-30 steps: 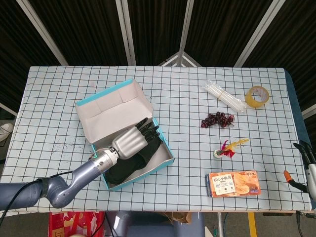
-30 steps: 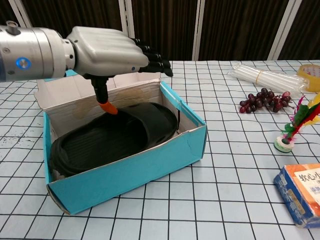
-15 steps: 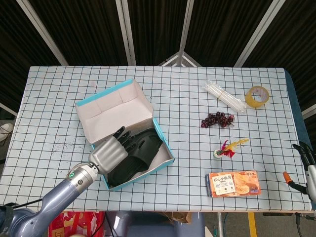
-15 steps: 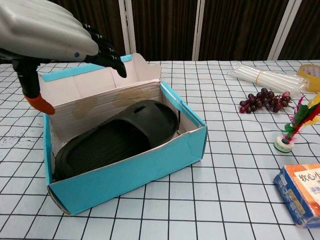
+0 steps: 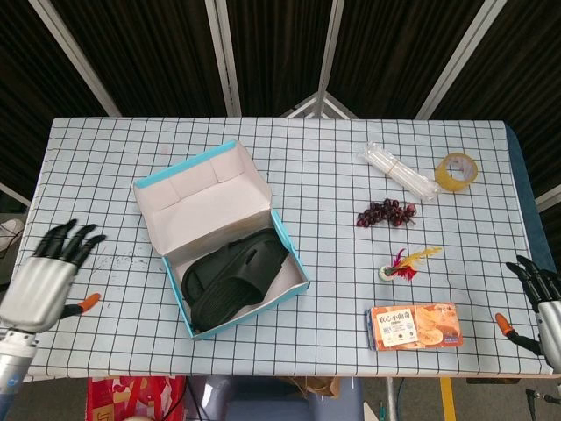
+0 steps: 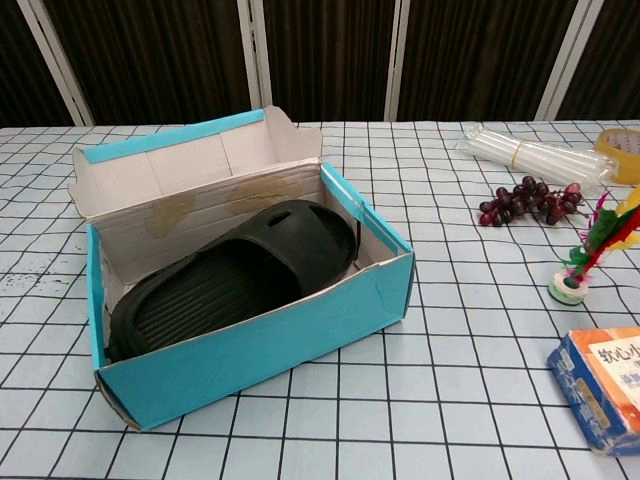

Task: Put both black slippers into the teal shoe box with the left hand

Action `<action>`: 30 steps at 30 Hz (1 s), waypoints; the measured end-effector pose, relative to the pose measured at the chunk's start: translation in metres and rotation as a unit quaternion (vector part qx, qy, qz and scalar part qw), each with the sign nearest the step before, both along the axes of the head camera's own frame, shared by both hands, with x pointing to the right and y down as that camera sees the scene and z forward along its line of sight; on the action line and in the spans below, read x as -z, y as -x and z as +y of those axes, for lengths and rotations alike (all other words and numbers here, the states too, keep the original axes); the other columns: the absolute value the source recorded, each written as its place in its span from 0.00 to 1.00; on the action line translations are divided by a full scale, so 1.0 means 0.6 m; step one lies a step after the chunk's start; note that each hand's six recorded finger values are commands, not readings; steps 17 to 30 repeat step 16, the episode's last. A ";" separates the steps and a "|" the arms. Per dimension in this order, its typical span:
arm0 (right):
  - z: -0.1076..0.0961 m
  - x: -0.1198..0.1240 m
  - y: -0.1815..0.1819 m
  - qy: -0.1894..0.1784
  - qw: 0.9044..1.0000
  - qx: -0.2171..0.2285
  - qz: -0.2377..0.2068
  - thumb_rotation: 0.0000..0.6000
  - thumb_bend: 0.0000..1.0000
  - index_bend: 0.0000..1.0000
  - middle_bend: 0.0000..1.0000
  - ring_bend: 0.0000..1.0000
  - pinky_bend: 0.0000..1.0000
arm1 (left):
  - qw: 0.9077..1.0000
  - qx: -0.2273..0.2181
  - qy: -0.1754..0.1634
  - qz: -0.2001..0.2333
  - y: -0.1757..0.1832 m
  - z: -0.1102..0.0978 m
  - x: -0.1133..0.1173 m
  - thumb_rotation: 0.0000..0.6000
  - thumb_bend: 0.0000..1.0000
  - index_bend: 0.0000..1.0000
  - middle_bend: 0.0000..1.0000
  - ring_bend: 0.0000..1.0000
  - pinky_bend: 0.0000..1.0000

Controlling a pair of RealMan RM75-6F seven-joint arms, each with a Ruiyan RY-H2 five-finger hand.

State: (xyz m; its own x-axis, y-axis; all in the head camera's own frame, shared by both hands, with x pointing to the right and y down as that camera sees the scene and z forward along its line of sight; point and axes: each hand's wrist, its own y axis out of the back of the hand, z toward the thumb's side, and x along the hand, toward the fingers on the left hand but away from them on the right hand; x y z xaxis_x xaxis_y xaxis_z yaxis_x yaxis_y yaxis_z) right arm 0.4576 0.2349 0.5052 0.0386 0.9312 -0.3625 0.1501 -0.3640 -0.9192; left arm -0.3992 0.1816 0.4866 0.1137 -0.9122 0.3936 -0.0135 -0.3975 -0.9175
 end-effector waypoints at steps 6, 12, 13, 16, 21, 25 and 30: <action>0.002 -0.005 -0.001 0.016 1.000 0.003 0.006 1.00 0.31 0.15 0.11 0.18 0.14 | 0.998 0.062 -0.020 -0.004 0.081 0.049 -0.022 1.00 0.24 0.11 0.07 0.02 0.10; 0.002 -0.008 -0.001 0.027 1.000 0.003 0.012 1.00 0.31 0.15 0.11 0.18 0.14 | 0.996 0.078 -0.030 0.011 0.093 0.053 -0.025 1.00 0.24 0.12 0.08 0.02 0.10; 0.001 -0.008 0.000 0.026 1.000 0.003 0.012 1.00 0.31 0.15 0.11 0.18 0.14 | 0.997 0.077 -0.030 0.009 0.095 0.053 -0.027 1.00 0.24 0.12 0.08 0.02 0.10; 0.000 -0.007 0.002 0.023 1.000 0.005 0.017 1.00 0.31 0.15 0.11 0.18 0.14 | 0.996 0.079 -0.033 0.010 0.099 0.052 -0.028 1.00 0.24 0.13 0.09 0.02 0.10; 0.000 -0.007 0.002 0.023 1.000 0.005 0.017 1.00 0.31 0.15 0.11 0.18 0.14 | 0.996 0.079 -0.033 0.010 0.099 0.052 -0.028 1.00 0.24 0.13 0.09 0.02 0.10; 0.000 -0.007 0.002 0.023 1.000 0.005 0.017 1.00 0.31 0.15 0.11 0.18 0.14 | 0.996 0.079 -0.033 0.010 0.099 0.052 -0.028 1.00 0.24 0.13 0.09 0.02 0.10; 0.000 -0.007 0.002 0.023 1.000 0.005 0.017 1.00 0.31 0.15 0.11 0.18 0.14 | 0.996 0.079 -0.033 0.010 0.099 0.052 -0.028 1.00 0.24 0.13 0.09 0.02 0.10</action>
